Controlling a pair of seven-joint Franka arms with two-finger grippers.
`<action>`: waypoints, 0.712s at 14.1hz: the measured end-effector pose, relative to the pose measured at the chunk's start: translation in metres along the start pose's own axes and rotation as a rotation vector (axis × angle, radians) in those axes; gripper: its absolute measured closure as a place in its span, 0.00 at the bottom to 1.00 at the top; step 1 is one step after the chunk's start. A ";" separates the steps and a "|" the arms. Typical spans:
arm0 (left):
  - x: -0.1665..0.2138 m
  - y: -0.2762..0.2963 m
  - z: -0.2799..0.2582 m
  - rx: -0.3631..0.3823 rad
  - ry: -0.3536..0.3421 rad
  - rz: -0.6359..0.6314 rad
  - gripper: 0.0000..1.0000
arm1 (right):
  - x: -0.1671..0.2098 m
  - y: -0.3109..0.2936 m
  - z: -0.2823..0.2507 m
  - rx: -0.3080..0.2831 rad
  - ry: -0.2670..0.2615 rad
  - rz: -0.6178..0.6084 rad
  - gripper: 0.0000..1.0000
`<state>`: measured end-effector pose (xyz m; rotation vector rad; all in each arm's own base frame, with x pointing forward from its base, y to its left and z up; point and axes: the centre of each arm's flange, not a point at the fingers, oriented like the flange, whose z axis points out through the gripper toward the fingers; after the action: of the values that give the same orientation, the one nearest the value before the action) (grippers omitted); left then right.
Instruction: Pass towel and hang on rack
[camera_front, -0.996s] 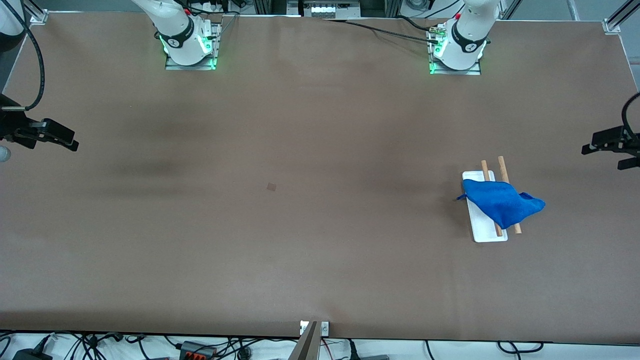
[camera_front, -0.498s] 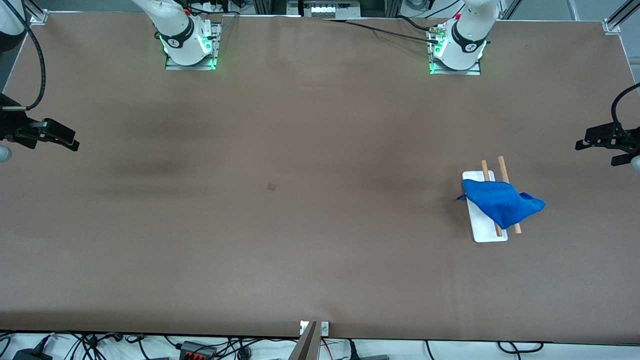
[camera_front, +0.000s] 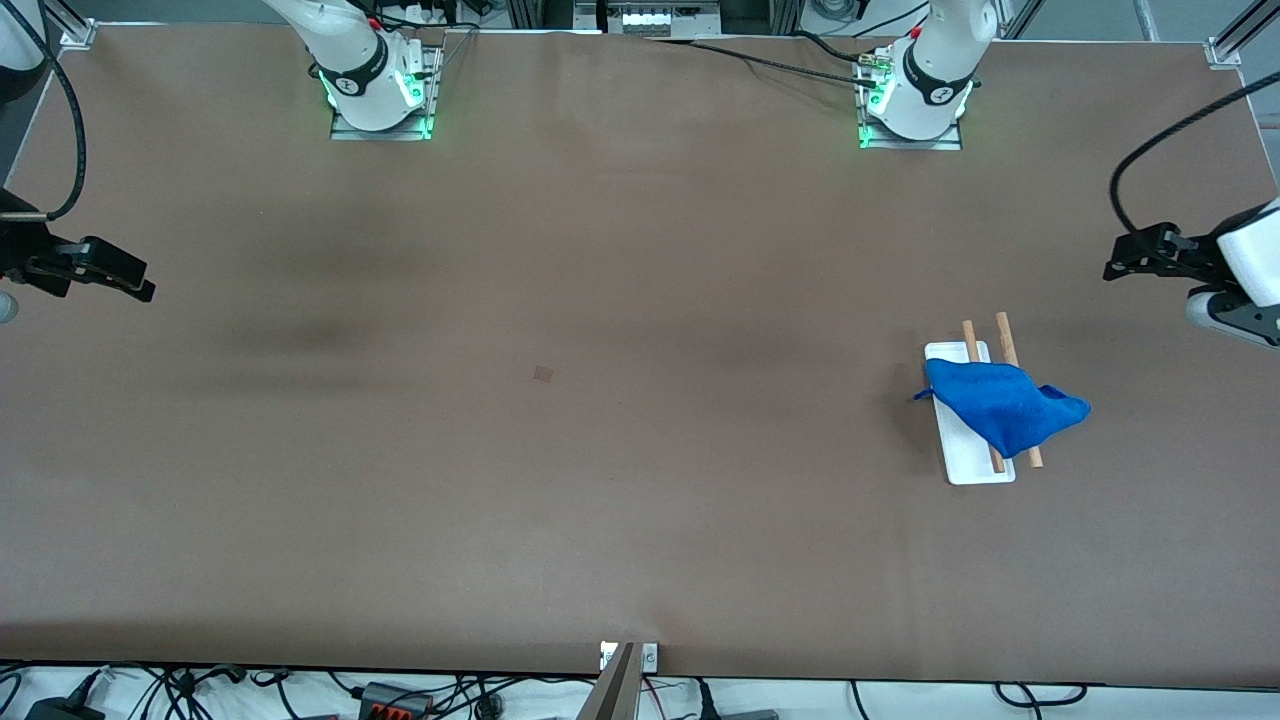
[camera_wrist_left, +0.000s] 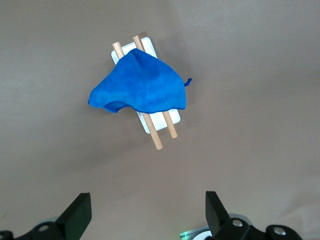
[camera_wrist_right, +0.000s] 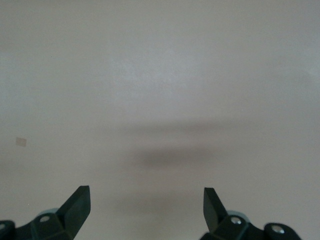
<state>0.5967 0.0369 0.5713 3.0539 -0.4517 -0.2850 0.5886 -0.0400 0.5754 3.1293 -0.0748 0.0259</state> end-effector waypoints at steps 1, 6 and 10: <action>-0.001 -0.004 0.001 -0.007 0.001 -0.026 0.00 | 0.000 0.000 0.000 0.000 0.000 0.000 0.00; -0.020 0.004 0.006 -0.017 -0.003 -0.213 0.00 | 0.000 0.000 0.000 0.000 0.000 0.000 0.00; -0.035 0.019 0.003 -0.003 0.043 -0.257 0.00 | 0.000 -0.001 0.000 0.000 0.000 -0.003 0.00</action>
<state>0.5582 0.0292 0.5761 3.1064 -0.0545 -0.2273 0.5886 -0.0387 0.5756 3.1297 -0.0704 0.0260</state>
